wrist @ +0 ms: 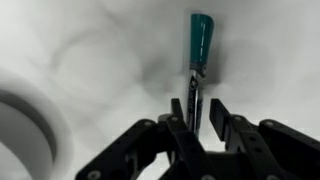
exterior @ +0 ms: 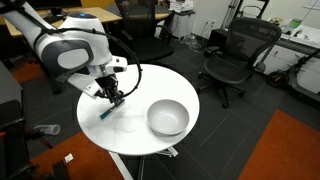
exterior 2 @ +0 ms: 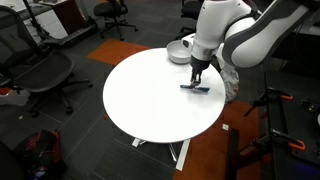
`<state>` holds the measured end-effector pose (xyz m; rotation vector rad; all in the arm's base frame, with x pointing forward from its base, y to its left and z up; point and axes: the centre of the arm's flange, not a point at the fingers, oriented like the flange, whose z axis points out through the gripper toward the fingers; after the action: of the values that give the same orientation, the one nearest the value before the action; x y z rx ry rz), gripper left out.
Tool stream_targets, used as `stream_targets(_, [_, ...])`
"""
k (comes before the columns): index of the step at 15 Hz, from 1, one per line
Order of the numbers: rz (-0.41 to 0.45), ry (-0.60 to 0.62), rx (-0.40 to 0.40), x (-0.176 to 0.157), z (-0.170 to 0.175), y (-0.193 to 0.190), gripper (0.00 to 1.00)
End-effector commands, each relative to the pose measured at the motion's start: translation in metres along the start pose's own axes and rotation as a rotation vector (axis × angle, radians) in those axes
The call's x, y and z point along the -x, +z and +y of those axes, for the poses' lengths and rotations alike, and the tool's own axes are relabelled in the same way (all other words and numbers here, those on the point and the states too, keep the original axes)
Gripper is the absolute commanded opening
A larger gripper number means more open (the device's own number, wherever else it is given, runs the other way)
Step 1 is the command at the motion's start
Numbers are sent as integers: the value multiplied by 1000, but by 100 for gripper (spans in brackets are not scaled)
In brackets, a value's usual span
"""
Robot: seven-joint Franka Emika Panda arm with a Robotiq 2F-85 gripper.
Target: Take the marker from the white bowl and place it on the table
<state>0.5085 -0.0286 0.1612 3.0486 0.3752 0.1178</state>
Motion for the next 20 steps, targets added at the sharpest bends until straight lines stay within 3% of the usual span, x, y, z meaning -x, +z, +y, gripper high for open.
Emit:
stream_targets(1, [8,-21,4,-5,6,0,67])
stream_targets(5, [27,-10,15,-6,9,-12,97])
stream_targets(6, [34,-8,22,-5,9,-19,100])
stream_targets(12, [65,8,62,6,16,-54,100])
stream_targets(20, [140,6,49,27,22,-120,100])
